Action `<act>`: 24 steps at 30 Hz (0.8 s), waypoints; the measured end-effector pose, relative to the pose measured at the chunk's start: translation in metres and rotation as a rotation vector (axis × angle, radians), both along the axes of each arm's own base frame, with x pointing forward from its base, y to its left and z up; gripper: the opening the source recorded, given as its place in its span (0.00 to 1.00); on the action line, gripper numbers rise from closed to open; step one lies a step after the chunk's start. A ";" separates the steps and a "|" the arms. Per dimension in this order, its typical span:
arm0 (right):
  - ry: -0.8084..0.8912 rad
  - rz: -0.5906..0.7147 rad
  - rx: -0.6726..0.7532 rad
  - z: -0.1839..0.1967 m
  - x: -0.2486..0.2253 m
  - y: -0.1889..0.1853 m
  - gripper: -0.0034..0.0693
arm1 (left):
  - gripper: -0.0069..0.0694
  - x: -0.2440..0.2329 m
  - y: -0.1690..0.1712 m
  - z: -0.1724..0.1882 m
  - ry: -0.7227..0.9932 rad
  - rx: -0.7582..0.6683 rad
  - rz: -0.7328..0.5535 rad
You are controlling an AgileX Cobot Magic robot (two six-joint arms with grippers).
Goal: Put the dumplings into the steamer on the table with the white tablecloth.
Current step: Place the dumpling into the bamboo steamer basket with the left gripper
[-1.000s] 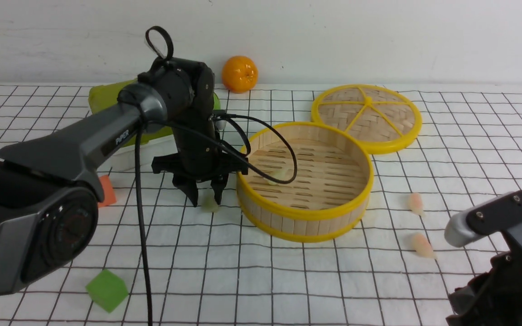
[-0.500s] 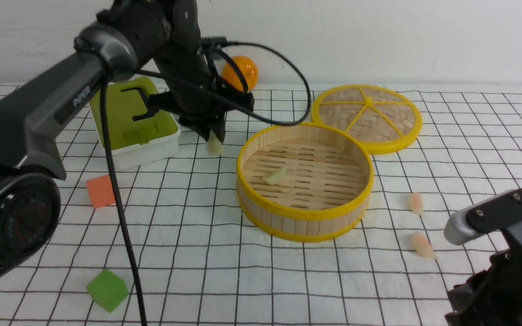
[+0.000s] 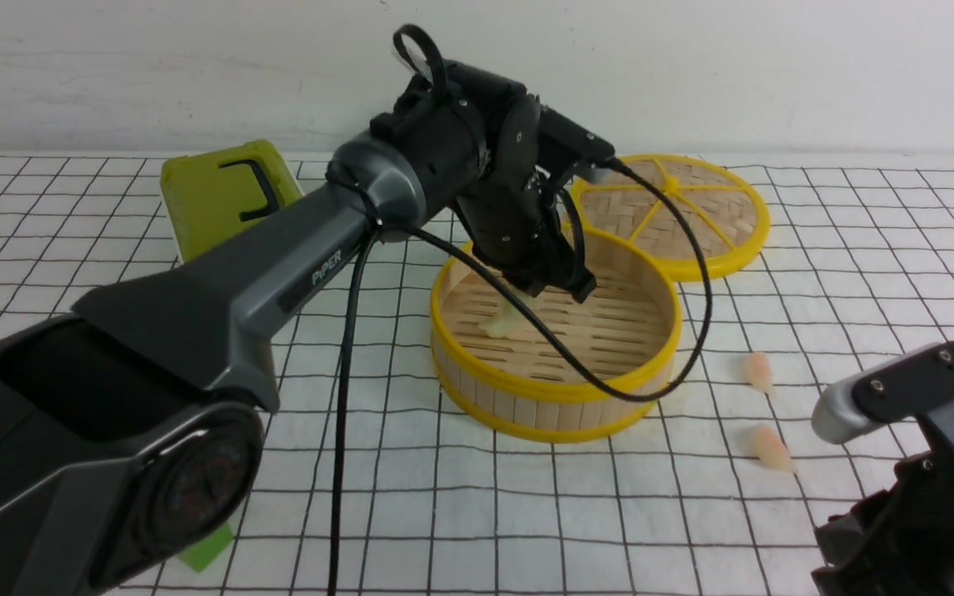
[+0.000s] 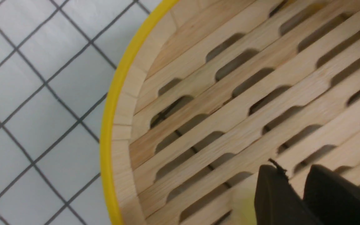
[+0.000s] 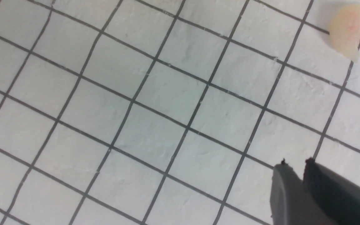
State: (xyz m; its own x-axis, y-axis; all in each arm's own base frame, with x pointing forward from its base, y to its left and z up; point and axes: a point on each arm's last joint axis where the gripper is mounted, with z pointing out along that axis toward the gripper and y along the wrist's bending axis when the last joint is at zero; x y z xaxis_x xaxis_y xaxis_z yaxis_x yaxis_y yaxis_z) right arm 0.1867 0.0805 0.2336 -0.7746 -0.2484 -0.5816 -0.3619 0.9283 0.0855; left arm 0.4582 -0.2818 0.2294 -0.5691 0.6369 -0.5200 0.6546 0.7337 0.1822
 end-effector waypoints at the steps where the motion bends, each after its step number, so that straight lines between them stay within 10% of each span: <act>1: 0.000 0.000 0.000 0.000 0.000 0.000 0.16 | 0.24 0.000 0.000 -0.001 -0.001 0.004 0.000; 16: 0.000 0.000 0.000 0.000 0.000 0.000 0.17 | 0.23 0.011 0.006 -0.025 -0.007 0.070 0.015; 24: 0.000 0.000 0.000 0.000 0.000 0.000 0.18 | 0.41 0.009 0.007 -0.031 0.034 0.084 0.045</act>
